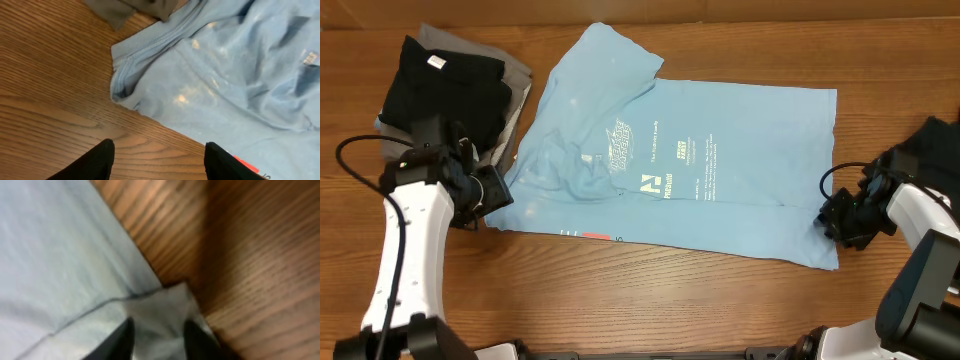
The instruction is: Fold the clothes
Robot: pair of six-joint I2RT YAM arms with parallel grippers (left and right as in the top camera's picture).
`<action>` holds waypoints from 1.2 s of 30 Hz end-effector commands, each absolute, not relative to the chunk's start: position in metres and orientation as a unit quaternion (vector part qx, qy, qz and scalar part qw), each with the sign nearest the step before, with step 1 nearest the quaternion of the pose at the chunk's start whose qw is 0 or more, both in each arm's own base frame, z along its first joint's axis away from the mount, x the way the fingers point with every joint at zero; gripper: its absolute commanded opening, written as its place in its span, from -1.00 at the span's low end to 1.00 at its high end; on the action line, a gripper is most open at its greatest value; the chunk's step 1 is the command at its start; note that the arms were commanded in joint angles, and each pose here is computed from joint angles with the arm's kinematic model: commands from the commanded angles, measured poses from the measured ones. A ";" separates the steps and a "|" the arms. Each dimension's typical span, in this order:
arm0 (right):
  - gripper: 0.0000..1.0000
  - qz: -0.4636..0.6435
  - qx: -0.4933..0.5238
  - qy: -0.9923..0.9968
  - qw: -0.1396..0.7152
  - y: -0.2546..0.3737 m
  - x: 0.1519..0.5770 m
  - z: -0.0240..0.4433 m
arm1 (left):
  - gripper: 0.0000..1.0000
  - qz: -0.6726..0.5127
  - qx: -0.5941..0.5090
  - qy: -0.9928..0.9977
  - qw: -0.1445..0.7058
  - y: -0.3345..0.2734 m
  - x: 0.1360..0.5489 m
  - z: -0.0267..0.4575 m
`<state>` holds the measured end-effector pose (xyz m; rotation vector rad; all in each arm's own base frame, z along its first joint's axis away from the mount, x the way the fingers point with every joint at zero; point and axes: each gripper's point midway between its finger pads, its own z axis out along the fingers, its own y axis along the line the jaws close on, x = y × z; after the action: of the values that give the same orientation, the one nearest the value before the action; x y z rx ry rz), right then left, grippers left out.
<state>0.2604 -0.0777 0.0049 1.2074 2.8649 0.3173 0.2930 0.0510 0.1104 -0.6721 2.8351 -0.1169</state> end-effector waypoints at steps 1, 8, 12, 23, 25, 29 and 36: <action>-0.02 0.097 0.386 0.917 0.037 -0.087 0.279 0.022 | 0.22 -0.049 -0.216 0.965 0.137 0.046 0.299 0.124; -0.22 0.079 0.408 0.908 0.046 -0.095 0.283 0.011 | 0.21 -0.082 -0.193 0.968 0.141 0.034 0.303 0.126; -0.66 0.086 0.413 0.906 0.032 -0.090 0.277 0.000 | 0.22 -0.096 -0.130 0.975 0.149 0.020 0.308 0.127; -0.81 0.086 0.413 0.906 0.042 -0.093 0.282 0.028 | 0.45 -0.094 0.020 0.983 0.158 -0.027 0.330 0.111; -0.79 0.086 0.412 0.906 0.046 -0.093 0.282 0.033 | 0.50 -0.094 0.031 0.982 0.159 -0.034 0.341 0.099; -0.78 0.088 0.412 0.906 0.047 -0.092 0.281 0.037 | 0.54 -0.099 0.038 0.985 0.139 -0.041 0.354 0.068; -0.77 0.095 0.411 0.905 0.044 -0.089 0.281 0.037 | 0.43 -0.104 0.009 0.986 0.128 -0.043 0.373 0.028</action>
<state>0.2708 -0.0865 0.0245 1.2763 2.8147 0.2807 0.3653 -0.0395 0.0317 0.0595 2.8805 -0.2805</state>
